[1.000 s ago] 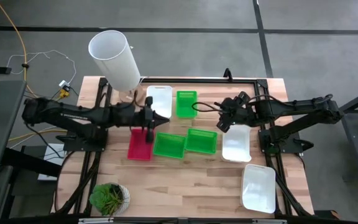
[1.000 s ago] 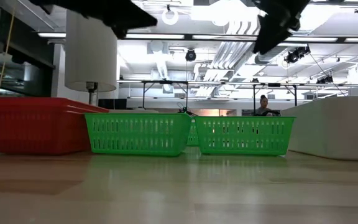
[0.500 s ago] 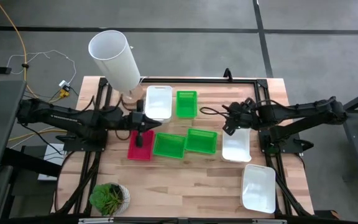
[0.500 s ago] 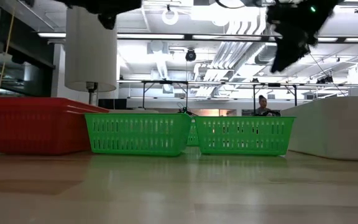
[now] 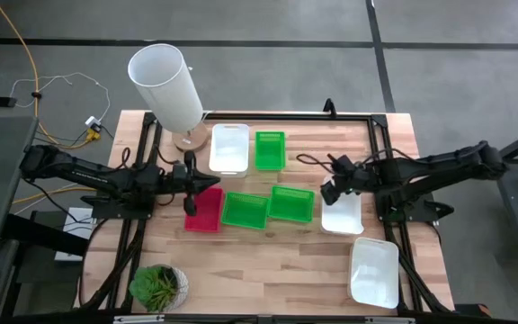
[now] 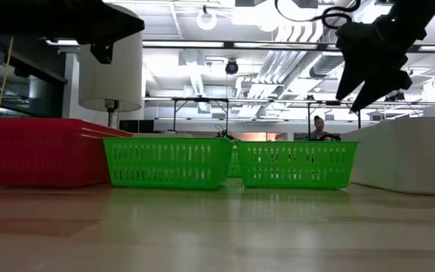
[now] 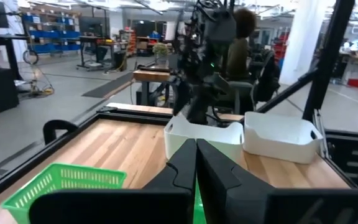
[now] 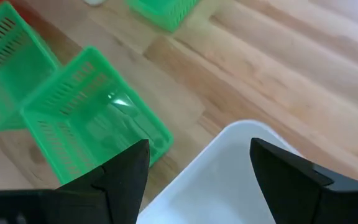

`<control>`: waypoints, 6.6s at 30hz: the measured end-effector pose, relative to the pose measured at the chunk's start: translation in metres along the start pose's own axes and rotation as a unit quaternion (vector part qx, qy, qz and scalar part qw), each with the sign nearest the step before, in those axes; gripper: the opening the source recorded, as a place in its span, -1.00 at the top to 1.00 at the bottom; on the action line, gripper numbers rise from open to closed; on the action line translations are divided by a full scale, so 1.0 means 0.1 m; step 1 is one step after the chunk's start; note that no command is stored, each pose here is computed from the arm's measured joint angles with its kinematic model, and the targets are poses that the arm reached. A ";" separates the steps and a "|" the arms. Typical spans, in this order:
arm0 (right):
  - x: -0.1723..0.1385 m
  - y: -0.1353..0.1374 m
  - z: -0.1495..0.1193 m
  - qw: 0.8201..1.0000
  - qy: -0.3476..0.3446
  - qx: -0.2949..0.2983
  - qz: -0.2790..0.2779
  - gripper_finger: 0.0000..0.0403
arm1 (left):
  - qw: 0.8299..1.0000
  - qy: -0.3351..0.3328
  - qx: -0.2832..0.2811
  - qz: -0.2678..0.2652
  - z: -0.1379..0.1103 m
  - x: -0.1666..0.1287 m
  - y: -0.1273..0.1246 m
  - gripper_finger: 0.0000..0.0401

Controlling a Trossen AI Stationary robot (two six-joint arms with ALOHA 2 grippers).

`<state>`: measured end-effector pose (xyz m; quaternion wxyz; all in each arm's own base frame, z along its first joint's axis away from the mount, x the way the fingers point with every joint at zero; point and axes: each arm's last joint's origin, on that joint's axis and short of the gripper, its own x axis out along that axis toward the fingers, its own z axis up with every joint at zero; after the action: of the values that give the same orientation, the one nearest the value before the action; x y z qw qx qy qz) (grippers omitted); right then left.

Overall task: Stack baskets by color
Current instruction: Stack the bottom white bin on top of the middle white bin

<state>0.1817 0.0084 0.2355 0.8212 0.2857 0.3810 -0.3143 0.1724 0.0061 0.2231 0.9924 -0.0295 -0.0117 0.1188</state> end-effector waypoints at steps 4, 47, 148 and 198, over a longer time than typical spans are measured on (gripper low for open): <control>0.08 0.06 -0.05 1.000 0.019 -0.007 -0.008 -0.32 | 1.000 -0.001 -0.002 -0.005 0.00 -0.01 -0.02 1.00; 0.19 0.22 -0.24 0.997 0.042 0.063 -0.023 -0.32 | 0.999 0.018 -0.041 -0.026 -0.03 -0.02 -0.07 1.00; -1.23 1.94 0.01 0.998 -0.051 -0.011 -0.043 1.00 | 0.998 0.020 -0.058 -0.023 -0.04 -0.03 -0.10 1.00; -0.17 0.81 0.03 0.967 0.094 0.192 -0.140 1.00 | 0.998 0.021 -0.057 -0.027 -0.06 0.01 -0.11 1.00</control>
<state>0.2341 0.0632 0.2698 0.6593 0.4102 0.4248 -0.4654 0.1766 -0.0048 0.2175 0.9920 -0.0883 0.0016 0.0902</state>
